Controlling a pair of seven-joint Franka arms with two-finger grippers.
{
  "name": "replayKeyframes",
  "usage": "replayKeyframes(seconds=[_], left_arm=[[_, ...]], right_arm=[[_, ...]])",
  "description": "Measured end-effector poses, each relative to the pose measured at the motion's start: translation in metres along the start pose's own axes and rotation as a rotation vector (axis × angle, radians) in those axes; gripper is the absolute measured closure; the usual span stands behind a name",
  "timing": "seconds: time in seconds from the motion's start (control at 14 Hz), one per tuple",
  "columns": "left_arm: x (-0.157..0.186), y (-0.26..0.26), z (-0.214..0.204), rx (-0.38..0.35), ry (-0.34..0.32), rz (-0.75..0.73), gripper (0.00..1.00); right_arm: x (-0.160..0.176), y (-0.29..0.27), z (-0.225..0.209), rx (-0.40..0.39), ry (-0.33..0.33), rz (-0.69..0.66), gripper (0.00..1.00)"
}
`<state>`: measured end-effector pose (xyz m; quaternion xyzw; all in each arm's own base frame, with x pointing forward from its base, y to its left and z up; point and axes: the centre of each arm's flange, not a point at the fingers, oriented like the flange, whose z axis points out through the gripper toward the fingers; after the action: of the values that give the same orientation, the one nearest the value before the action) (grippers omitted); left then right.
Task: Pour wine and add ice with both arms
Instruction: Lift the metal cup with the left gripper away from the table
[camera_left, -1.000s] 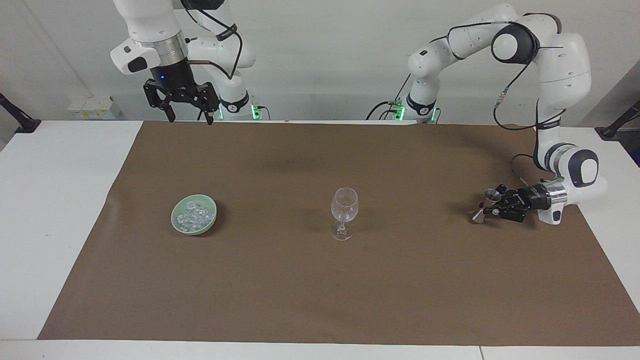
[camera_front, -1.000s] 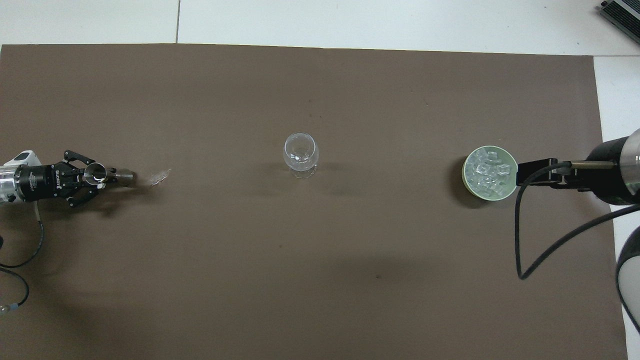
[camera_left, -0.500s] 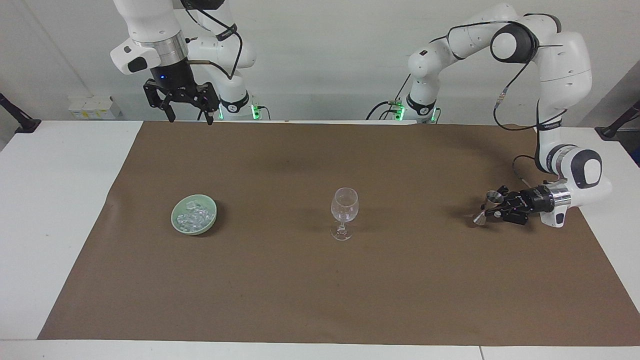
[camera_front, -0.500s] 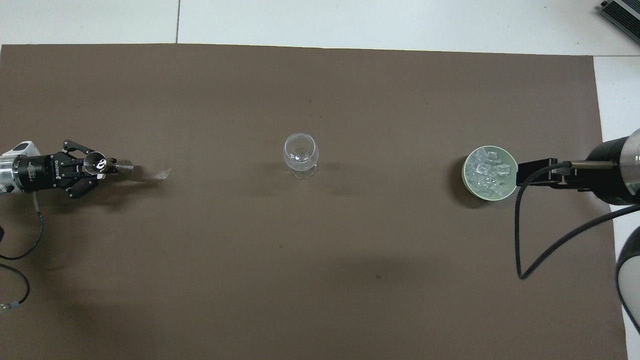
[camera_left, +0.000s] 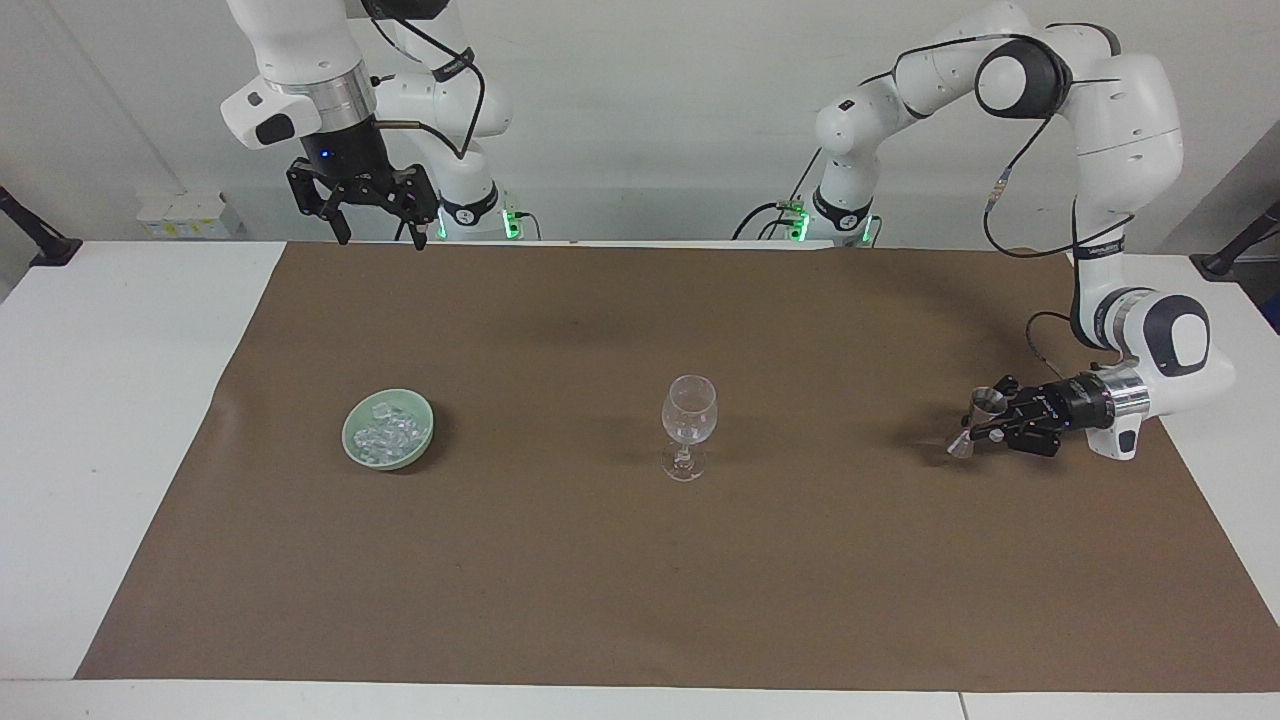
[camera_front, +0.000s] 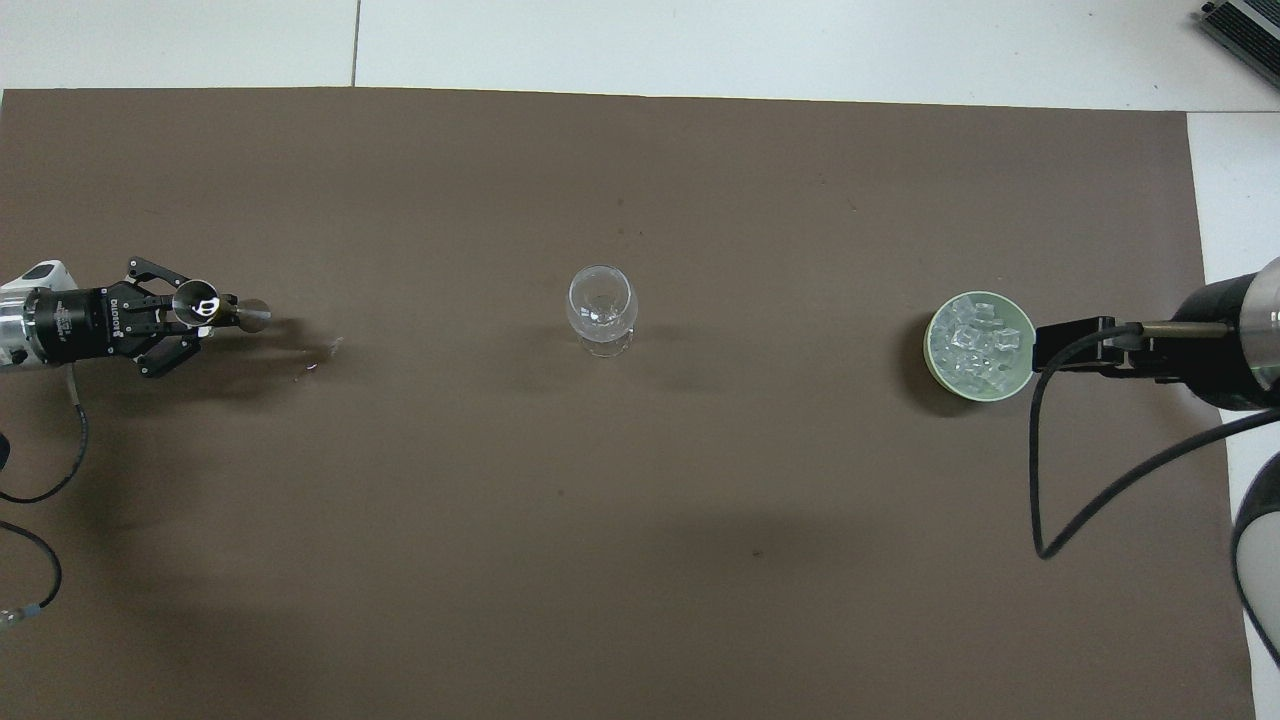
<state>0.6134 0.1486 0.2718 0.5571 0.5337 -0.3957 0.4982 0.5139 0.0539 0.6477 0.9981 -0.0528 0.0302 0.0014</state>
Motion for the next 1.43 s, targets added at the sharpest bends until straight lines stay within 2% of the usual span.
replayKeyframes(seconds=[0.29, 0.71, 1.07, 1.43], left_arm=[[-0.028, 0.016, 0.022, -0.006, 0.038, -0.006, 0.78], [-0.057, 0.031, 0.065, -0.035, 0.060, -0.026, 0.78], [-0.080, 0.021, 0.108, -0.079, 0.082, -0.036, 0.78], [-0.101, 0.011, 0.130, -0.114, 0.133, -0.037, 0.78]], right_arm=[[0.000, 0.000, 0.000, 0.000, 0.000, 0.000, 0.00], [0.000, 0.000, 0.000, 0.000, 0.000, 0.000, 0.00], [0.000, 0.000, 0.000, 0.000, 0.000, 0.000, 0.00], [0.000, 0.000, 0.000, 0.000, 0.000, 0.000, 0.00]])
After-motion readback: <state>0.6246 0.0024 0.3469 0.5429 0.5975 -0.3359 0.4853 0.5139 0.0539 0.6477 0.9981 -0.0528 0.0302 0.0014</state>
